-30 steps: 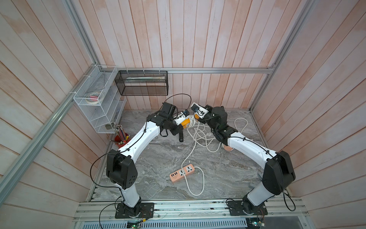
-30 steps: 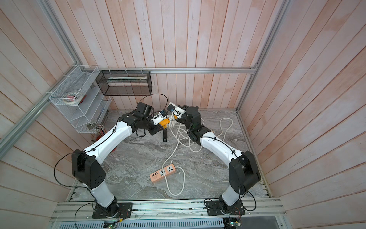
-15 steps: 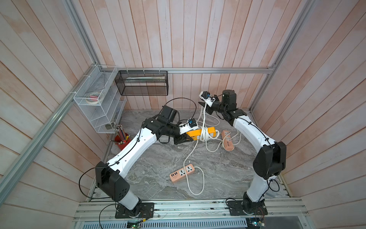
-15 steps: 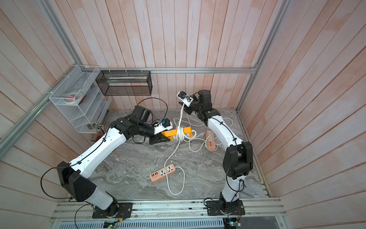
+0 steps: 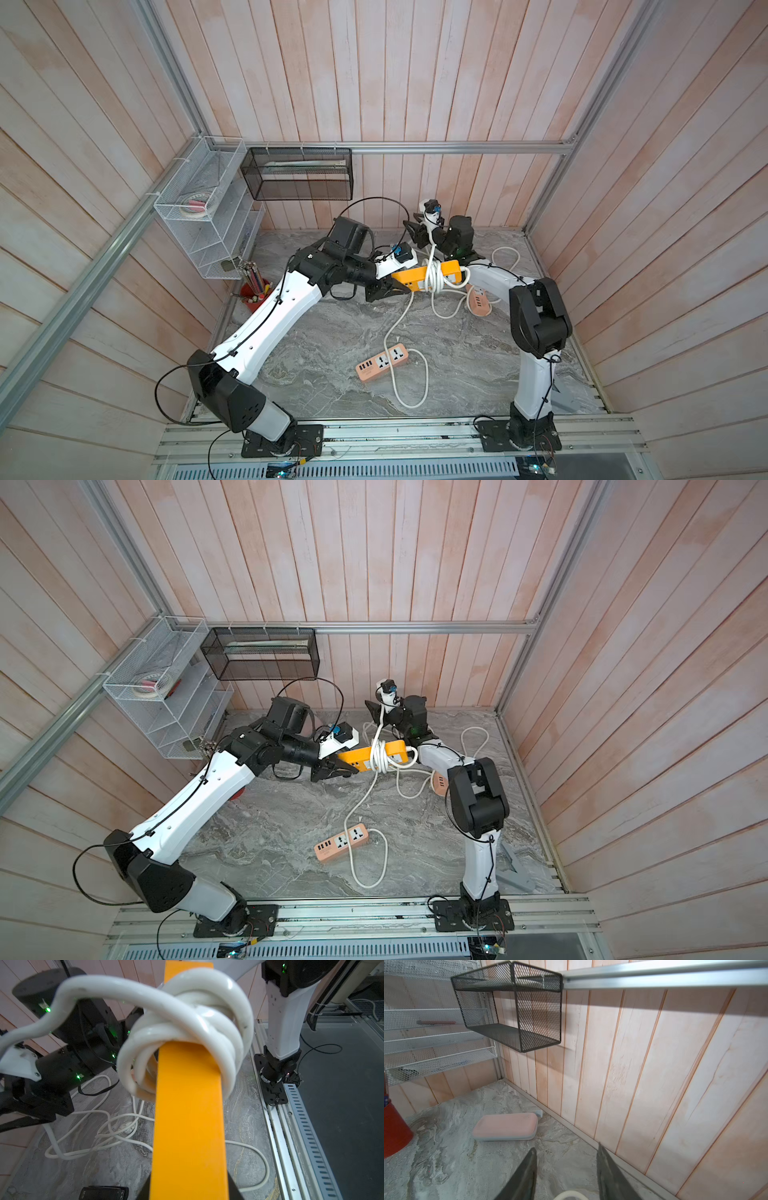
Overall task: Wrap the cord around the power strip
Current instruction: Wrap the power cord around the power strip.
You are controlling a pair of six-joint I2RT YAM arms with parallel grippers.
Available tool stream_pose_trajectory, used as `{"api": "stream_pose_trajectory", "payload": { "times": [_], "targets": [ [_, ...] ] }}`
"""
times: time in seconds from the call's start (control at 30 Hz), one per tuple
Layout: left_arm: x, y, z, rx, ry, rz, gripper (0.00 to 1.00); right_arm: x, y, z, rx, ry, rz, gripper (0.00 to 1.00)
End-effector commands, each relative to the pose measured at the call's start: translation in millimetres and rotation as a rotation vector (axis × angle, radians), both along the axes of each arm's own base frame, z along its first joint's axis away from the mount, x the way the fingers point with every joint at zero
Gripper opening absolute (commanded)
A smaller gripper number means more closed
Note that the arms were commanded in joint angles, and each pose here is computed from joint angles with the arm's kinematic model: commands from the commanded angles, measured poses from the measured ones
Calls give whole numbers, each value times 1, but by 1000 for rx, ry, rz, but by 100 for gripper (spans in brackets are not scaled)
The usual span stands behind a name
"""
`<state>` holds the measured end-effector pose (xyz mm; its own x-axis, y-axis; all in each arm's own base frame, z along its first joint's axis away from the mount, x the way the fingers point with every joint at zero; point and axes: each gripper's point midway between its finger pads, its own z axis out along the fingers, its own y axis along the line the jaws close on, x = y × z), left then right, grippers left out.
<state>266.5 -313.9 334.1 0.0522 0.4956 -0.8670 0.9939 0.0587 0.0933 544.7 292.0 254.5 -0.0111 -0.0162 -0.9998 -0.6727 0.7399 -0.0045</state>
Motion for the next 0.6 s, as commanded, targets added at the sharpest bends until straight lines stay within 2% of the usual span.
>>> {"api": "stream_pose_trajectory", "payload": {
  "times": [0.0,0.1,0.2,0.4,0.57],
  "targets": [
    [1,-5,57,-158,-149,16,0,19,-1,4,68,-26,-110,46],
    [12,-8,59,-201,-158,71,0,17,20,-17,61,13,-82,41],
    [24,-8,68,-275,-174,131,0,5,42,-40,46,76,-32,28],
    [56,13,91,-436,-156,265,0,-32,75,-92,-87,213,81,8],
    [106,48,83,-425,-164,468,0,-56,62,-108,-200,246,82,1]
  ]
}}
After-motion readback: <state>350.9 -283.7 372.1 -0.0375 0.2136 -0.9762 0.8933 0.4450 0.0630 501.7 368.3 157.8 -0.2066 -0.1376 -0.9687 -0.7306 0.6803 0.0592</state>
